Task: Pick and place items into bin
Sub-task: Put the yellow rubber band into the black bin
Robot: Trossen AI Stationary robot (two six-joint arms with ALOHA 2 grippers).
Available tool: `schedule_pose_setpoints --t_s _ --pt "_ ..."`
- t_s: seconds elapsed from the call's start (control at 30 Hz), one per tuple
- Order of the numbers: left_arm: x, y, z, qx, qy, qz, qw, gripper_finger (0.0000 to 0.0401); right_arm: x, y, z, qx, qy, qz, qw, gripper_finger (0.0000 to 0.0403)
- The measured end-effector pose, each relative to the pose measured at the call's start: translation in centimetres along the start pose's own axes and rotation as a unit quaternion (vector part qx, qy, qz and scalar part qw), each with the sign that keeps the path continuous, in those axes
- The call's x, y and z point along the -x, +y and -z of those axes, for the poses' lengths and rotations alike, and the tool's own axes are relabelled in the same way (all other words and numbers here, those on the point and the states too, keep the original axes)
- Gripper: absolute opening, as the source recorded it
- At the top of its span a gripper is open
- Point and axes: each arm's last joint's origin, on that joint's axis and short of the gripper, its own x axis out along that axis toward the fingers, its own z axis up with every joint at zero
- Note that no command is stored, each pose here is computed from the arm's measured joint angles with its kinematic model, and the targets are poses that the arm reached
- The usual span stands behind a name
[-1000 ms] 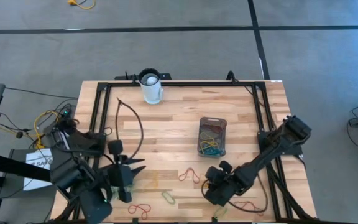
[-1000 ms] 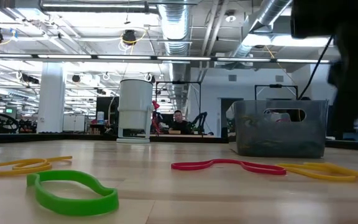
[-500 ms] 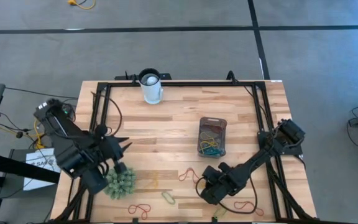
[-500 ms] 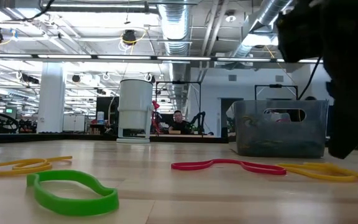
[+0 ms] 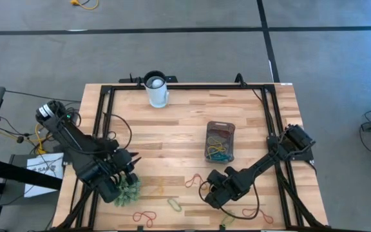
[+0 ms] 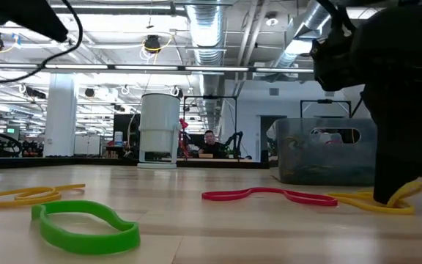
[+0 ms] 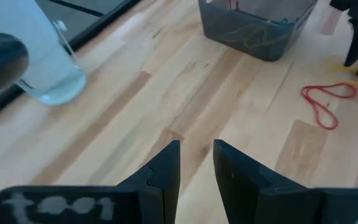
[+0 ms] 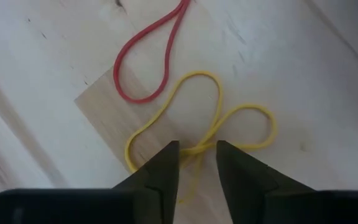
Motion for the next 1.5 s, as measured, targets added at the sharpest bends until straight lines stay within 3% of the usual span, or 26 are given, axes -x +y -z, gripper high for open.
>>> schedule_pose_setpoints --t_s 0.27,0.63,0.93,1.4,1.5 --pt "-1.0 -0.8 1.1 0.041 -0.040 0.025 0.998 0.0087 1.2 1.5 0.6 0.051 -0.014 -0.010 0.999 0.0008" --pt "-1.6 -0.9 1.8 0.036 -0.061 0.029 0.997 0.0087 4.6 4.6 1.0 0.126 -0.042 -0.048 0.990 0.0003" --pt "-1.7 -1.0 1.9 0.043 -0.061 0.033 0.997 0.0087 9.8 5.3 0.5 0.160 -0.061 0.020 0.985 0.0001" --pt "-1.7 -1.0 1.9 0.042 -0.061 0.033 0.997 0.0087 18.0 3.9 -1.5 0.186 -0.070 0.128 0.972 0.0001" --pt "-1.7 -1.0 1.9 0.043 -0.060 0.033 0.997 0.0087 19.5 3.7 -1.9 0.215 -0.086 0.105 0.967 0.0001"
